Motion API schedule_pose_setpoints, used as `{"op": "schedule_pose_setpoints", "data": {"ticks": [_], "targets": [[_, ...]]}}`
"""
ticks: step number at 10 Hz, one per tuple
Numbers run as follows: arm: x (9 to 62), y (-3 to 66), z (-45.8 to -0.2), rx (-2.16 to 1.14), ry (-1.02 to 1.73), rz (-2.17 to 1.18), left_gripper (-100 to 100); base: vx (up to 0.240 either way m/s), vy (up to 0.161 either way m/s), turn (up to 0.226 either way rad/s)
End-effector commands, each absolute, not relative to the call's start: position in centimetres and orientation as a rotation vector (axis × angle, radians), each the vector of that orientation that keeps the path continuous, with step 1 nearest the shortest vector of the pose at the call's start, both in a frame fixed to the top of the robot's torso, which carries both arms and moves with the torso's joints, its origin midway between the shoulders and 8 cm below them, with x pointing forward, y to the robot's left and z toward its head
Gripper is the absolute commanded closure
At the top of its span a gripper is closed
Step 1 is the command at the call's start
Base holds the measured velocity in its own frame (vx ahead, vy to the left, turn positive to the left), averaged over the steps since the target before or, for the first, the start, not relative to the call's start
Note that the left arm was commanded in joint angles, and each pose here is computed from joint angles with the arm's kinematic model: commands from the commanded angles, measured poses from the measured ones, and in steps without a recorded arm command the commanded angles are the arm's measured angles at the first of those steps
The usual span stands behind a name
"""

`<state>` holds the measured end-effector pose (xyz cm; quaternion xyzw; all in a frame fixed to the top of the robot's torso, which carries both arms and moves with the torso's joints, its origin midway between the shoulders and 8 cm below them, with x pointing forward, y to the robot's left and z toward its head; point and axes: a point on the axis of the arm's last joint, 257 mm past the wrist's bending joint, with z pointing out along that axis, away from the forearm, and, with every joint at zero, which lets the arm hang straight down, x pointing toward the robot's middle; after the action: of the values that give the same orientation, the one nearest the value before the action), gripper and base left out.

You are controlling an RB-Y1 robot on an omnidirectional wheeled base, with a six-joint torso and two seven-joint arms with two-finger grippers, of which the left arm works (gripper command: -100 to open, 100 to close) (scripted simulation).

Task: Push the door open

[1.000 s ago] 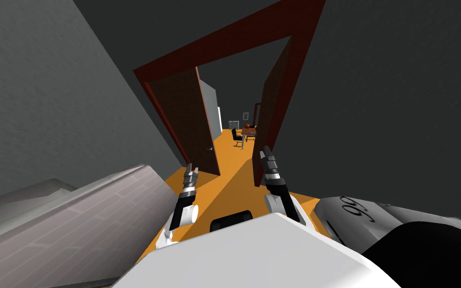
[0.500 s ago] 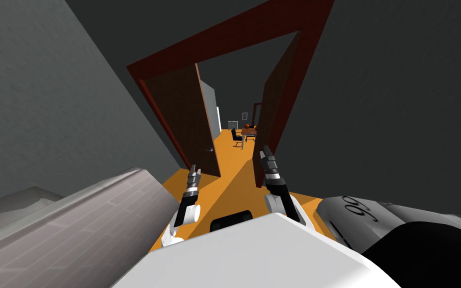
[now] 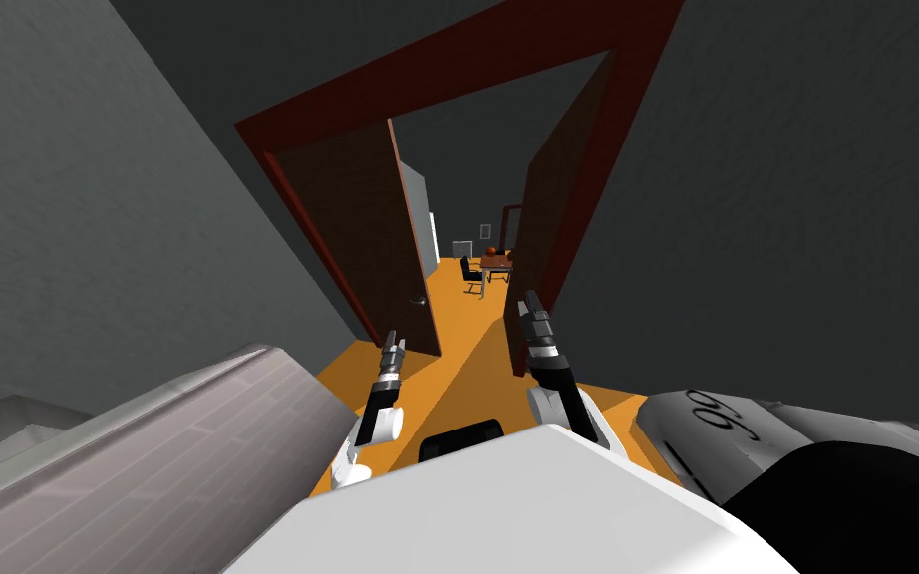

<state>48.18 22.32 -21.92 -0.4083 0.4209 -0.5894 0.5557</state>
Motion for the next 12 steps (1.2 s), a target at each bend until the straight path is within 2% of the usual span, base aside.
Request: {"op": "schedule_pose_setpoints", "data": {"ticks": [1, 12], "targets": [[48.4, 21.9, -22.9, -0.971, 1.012, -1.39, -100, 0.086, 0.084, -0.043], [49.7, 19.3, -29.1, -1.015, 1.13, -1.378, -100, 0.086, 0.083, -0.047]]}}
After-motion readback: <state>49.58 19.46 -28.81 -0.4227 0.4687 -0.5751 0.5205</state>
